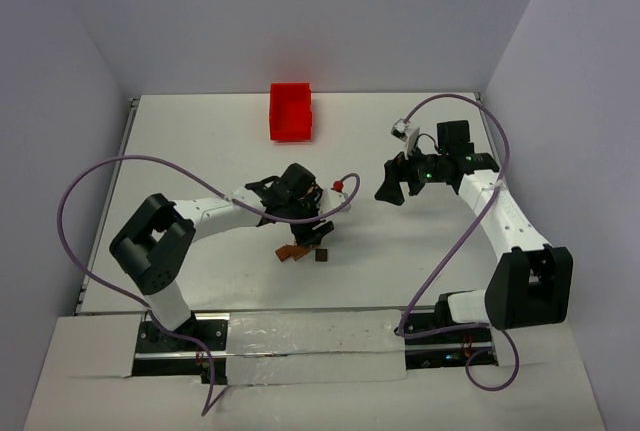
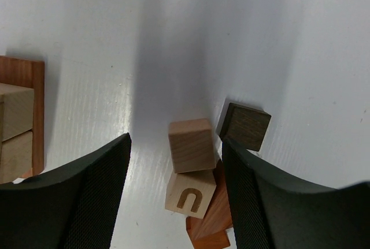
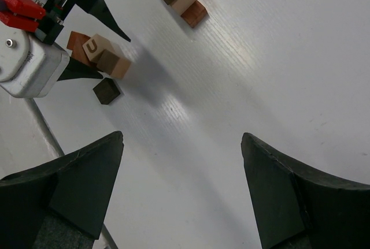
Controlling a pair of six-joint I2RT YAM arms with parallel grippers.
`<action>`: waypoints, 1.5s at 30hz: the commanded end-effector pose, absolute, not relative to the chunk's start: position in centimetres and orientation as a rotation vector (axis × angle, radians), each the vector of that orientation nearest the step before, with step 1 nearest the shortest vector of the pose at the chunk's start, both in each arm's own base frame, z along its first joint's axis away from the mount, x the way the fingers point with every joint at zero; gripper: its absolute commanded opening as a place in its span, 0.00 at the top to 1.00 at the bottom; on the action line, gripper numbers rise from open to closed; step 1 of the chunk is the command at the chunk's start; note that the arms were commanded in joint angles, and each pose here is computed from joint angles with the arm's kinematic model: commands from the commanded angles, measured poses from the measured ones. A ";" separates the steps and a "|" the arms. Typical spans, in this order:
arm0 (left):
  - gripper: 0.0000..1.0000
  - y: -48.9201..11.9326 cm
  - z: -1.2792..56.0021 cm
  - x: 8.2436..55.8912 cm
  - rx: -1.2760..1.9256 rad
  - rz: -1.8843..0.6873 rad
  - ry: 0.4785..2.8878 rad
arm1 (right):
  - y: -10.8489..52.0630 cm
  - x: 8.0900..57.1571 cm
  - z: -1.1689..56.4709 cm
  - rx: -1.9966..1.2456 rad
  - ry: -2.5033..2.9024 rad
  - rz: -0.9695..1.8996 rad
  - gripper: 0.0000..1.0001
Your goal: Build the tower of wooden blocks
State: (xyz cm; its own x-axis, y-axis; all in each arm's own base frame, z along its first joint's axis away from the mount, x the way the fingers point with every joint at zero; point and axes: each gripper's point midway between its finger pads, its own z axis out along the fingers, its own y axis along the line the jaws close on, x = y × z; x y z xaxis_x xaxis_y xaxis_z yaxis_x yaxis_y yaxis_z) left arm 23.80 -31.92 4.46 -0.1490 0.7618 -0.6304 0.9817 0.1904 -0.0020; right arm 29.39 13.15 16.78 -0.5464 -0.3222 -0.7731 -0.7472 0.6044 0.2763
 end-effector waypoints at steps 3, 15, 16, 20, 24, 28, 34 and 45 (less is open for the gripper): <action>0.31 -32.8 5.3 23.0 1.634 -0.651 1.952 | 13.2 30.0 16.9 -0.848 2.101 0.797 0.11; 0.39 -31.6 3.7 23.4 1.654 -0.562 2.003 | 13.1 30.1 16.6 -0.848 2.105 0.799 0.10; 0.39 -31.5 3.6 23.5 1.654 -0.558 2.010 | 13.1 30.0 16.6 -0.847 2.107 0.800 0.11; 0.39 -31.2 3.2 23.3 1.666 -0.551 2.029 | 13.1 30.0 16.5 -0.852 2.108 0.797 0.11; 0.41 -30.9 3.0 23.1 1.669 -0.550 2.040 | 13.1 30.0 16.3 -0.853 2.109 0.802 0.10; 0.48 -31.0 3.2 23.0 1.671 -0.556 2.035 | 13.2 29.9 16.2 -0.853 2.110 0.810 0.11; 0.66 -31.5 5.0 23.7 1.688 -0.587 1.967 | 13.2 29.9 16.2 -0.856 2.109 0.810 0.10; 0.87 -28.5 14.8 31.7 1.757 -0.613 1.751 | 13.3 29.9 16.0 -0.861 2.114 0.826 0.11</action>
State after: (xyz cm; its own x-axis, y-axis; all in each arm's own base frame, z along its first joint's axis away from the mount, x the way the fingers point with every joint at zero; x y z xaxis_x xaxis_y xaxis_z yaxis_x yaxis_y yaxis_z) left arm 30.14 -29.59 11.09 -0.0692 0.7494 -0.6584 0.9914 0.1250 0.0381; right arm 29.30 13.20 15.68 -0.5598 -0.3269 -0.7615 -0.7491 0.5925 0.2963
